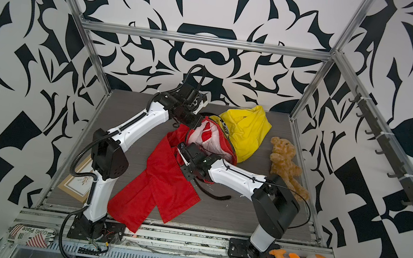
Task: Remove the belt from the trousers
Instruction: Adjust the trousers at the center of the board.
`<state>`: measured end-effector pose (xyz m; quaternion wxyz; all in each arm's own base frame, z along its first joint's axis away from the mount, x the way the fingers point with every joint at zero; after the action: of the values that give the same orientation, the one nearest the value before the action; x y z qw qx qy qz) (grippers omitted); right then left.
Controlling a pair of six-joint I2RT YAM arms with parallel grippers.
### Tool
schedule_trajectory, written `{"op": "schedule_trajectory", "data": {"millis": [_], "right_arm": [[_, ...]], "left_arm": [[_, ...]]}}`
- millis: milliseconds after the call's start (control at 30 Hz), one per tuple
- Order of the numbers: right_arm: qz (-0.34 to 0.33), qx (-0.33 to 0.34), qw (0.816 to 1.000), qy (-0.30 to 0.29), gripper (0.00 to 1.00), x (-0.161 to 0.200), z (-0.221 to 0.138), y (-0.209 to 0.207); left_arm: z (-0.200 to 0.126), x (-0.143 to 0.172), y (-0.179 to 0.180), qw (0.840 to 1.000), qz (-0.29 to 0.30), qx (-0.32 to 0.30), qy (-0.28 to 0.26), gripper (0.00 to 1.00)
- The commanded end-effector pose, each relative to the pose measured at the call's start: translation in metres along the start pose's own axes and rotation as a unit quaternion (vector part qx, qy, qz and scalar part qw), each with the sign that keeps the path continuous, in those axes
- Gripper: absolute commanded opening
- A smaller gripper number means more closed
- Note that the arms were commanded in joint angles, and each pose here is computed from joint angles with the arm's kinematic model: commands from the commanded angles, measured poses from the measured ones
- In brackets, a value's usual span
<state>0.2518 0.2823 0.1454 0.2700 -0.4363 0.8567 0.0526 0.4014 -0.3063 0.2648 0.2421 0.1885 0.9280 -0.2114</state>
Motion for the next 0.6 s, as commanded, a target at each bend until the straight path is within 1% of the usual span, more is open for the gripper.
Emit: {"op": "schedule_trajectory", "data": {"millis": [0,33,67,100,167,200,267,333,400,433,500,567], "right_arm": [[-0.016,0.018,0.998,-0.054,0.0,-0.028,-0.02,-0.008],[-0.022,0.02,0.998,-0.054,0.0,-0.028,-0.025,-0.01],[-0.025,0.023,0.998,-0.054,0.0,-0.029,-0.03,-0.014],[-0.023,0.024,0.998,-0.057,0.0,-0.03,-0.037,-0.019],[-0.012,0.014,0.998,-0.063,0.0,-0.03,-0.049,-0.031],[-0.003,0.011,0.998,-0.068,0.0,-0.03,-0.056,-0.038],[0.011,0.011,0.997,-0.079,0.0,-0.031,-0.07,-0.054],[0.017,0.012,0.996,-0.088,0.0,-0.034,-0.083,-0.064],[0.021,0.012,0.995,-0.1,0.0,-0.039,-0.096,-0.072],[0.021,0.012,0.994,-0.106,0.0,-0.042,-0.103,-0.076],[0.02,0.011,0.993,-0.119,0.0,-0.05,-0.116,-0.081],[0.015,0.009,0.991,-0.133,0.0,-0.058,-0.128,-0.083]], "left_arm": [[-0.029,-0.012,0.002,0.999,-0.016,0.008,-0.027,0.04],[-0.032,-0.013,0.006,0.999,-0.02,0.005,-0.028,0.25],[-0.037,-0.014,0.012,0.999,-0.03,0.001,-0.031,0.54],[-0.047,-0.016,0.018,0.998,-0.045,0.001,-0.039,0.75],[-0.071,-0.018,0.029,0.995,-0.072,0.008,-0.069,0.98],[-0.083,-0.018,0.033,0.993,-0.08,0.012,-0.092,1.0],[-0.117,-0.013,0.037,0.985,-0.078,0.012,-0.152,0.99],[-0.14,-0.003,0.04,0.98,-0.068,-0.019,-0.185,0.99],[-0.149,0.013,0.044,0.98,-0.069,-0.041,-0.181,0.99],[-0.146,0.023,0.046,0.982,-0.071,-0.048,-0.169,1.0],[-0.13,0.048,0.054,0.985,-0.091,-0.057,-0.132,1.0],[-0.102,0.079,0.065,0.987,-0.124,-0.067,-0.078,0.99]]}}
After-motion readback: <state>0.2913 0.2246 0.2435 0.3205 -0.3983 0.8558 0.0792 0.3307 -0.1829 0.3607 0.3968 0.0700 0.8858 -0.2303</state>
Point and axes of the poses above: each gripper's point midway between its finger pads, its own z axis out along the fingers, its own y axis along the line the jaws close on, x = y × z, the point moved 7 cm from there along -z, back along the fingers, and after that the axes turned 11 degrees about -z, right-handed, at the moved point
